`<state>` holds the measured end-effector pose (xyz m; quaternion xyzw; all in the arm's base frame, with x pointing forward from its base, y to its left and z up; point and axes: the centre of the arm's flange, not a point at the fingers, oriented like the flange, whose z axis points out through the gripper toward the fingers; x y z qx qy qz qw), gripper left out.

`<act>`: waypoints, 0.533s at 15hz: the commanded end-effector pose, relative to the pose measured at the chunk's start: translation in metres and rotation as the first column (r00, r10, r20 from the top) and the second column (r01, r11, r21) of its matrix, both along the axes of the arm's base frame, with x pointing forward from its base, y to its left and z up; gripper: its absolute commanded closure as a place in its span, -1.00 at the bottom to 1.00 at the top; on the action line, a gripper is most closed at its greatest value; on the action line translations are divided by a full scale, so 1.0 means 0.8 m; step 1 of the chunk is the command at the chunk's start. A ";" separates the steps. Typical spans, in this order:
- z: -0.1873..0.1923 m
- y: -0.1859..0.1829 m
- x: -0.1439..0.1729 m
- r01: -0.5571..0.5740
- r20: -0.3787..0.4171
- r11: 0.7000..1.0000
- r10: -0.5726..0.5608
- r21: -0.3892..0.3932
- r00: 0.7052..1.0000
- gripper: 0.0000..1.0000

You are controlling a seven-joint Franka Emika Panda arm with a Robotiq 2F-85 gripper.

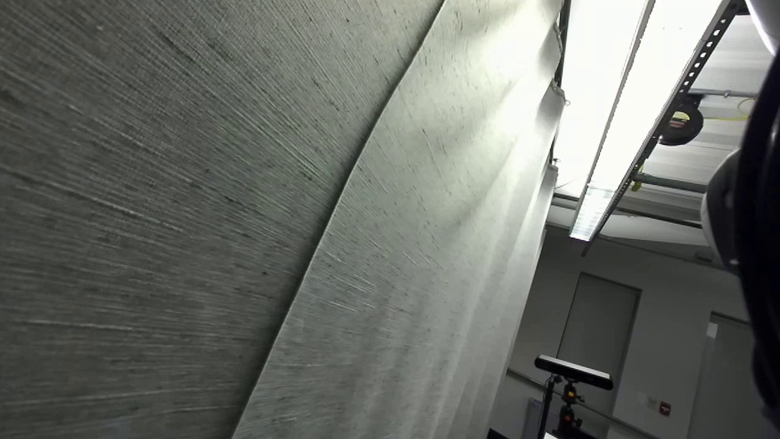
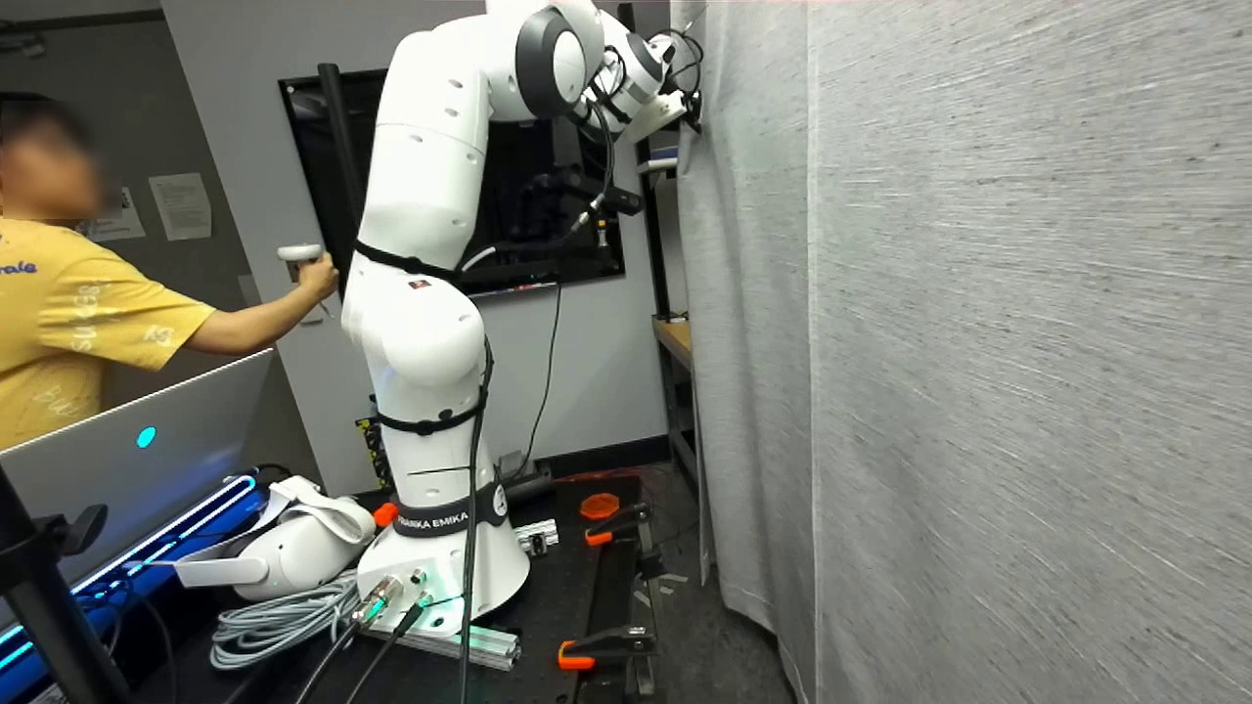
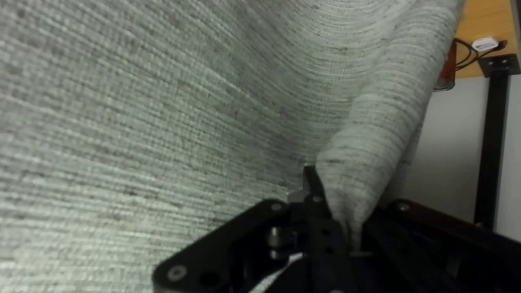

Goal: Draw the curtain

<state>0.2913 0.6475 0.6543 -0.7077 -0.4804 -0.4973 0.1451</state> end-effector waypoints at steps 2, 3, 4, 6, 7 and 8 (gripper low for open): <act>-0.070 0.064 0.019 -0.097 -0.086 0.990 0.089 -0.104 0.992 0.99; -0.070 0.065 0.025 -0.100 -0.083 0.989 0.091 -0.114 0.992 0.99; -0.070 0.066 0.031 -0.103 -0.083 0.987 0.094 -0.121 0.992 0.99; 0.004 0.010 0.031 -0.040 0.010 0.999 0.040 -0.030 0.999 0.99; 0.011 0.006 0.036 -0.038 0.023 0.999 0.038 -0.018 0.999 0.96; 0.016 0.003 0.038 -0.032 0.026 0.999 0.033 -0.014 0.999 0.96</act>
